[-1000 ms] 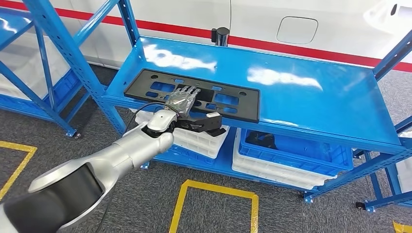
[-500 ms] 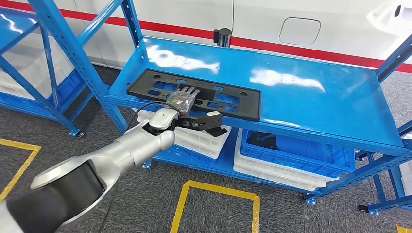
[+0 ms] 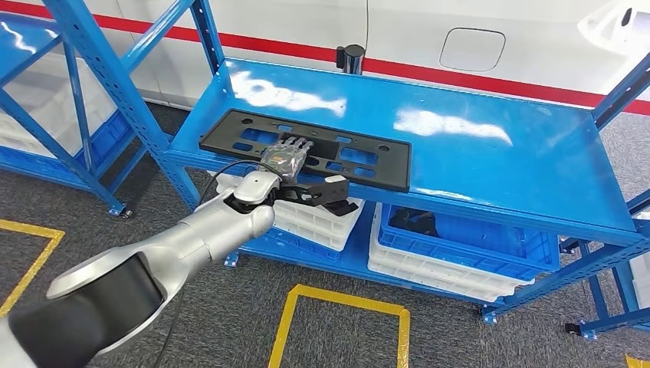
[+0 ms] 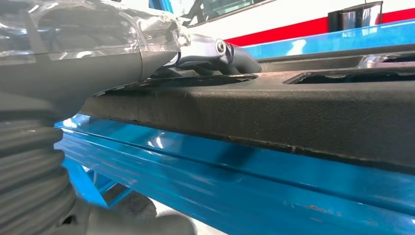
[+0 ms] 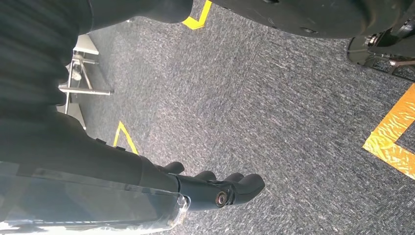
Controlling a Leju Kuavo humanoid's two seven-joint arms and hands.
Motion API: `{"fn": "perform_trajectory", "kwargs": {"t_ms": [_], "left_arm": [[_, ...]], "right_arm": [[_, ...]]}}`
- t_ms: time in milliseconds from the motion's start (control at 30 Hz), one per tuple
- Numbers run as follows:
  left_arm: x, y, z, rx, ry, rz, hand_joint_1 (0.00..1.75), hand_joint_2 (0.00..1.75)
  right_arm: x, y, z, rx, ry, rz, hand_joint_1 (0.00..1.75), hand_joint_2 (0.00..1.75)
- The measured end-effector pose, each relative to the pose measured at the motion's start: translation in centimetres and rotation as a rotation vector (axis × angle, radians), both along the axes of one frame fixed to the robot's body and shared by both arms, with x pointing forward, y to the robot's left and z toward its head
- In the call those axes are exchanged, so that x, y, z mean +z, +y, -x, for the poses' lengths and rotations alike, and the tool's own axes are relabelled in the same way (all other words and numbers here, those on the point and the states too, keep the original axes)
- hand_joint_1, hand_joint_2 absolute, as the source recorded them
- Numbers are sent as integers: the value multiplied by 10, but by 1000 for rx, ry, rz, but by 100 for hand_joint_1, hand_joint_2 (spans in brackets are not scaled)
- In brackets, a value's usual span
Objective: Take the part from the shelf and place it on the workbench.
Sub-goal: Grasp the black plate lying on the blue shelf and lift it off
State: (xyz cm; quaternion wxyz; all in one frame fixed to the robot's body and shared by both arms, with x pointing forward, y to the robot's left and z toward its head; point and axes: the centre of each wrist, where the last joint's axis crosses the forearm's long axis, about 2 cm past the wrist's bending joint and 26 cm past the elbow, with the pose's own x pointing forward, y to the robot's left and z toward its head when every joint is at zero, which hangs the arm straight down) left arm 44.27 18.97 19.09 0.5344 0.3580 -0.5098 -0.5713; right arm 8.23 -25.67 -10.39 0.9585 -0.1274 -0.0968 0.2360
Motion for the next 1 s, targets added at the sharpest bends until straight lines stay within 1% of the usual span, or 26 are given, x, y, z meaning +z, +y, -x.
{"fn": "perform_trajectory", "kwargs": {"t_ms": [1000], "left_arm": [[7, 2, -4, -5, -17, -18, 175, 175]], "right_arm": [[0, 0, -1, 0, -2, 2, 0, 175]]}}
